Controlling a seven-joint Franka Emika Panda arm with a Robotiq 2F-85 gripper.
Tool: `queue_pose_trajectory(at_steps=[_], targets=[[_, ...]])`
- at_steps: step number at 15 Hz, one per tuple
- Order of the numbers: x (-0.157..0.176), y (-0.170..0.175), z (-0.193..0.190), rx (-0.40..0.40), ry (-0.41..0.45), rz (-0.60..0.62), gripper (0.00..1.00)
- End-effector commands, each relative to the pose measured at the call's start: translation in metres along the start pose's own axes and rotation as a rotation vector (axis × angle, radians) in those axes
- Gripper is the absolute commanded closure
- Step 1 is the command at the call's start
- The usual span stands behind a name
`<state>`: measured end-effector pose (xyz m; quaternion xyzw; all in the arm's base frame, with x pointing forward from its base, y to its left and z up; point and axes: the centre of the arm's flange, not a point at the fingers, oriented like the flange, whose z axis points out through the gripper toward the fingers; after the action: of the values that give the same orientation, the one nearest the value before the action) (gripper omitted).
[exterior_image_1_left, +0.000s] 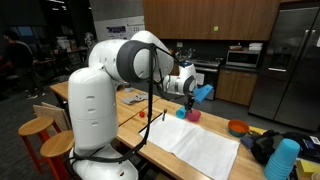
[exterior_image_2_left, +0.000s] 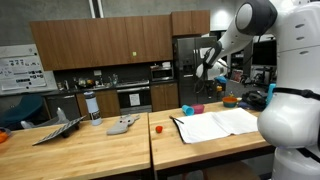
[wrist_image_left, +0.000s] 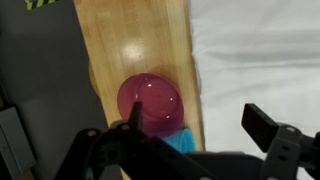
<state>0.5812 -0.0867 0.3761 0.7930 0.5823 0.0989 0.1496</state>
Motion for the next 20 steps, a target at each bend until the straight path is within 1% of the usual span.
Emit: queue_pose_trajectory(at_steps=[1, 6, 8, 11, 15, 17, 20], targets=[[0.006, 0.018, 0.006, -0.051, 0.021, 0.057, 0.00], [0.027, 0.024, 0.025, 0.013, 0.073, 0.005, 0.00], [0.035, 0.026, 0.037, 0.052, 0.101, -0.030, 0.00], [0.041, 0.027, 0.053, 0.146, 0.133, -0.094, 0.00], [0.039, 0.029, 0.069, 0.232, 0.114, -0.186, 0.00], [0.034, 0.033, 0.075, 0.253, 0.097, -0.237, 0.00], [0.028, 0.040, 0.079, 0.256, 0.076, -0.295, 0.00]])
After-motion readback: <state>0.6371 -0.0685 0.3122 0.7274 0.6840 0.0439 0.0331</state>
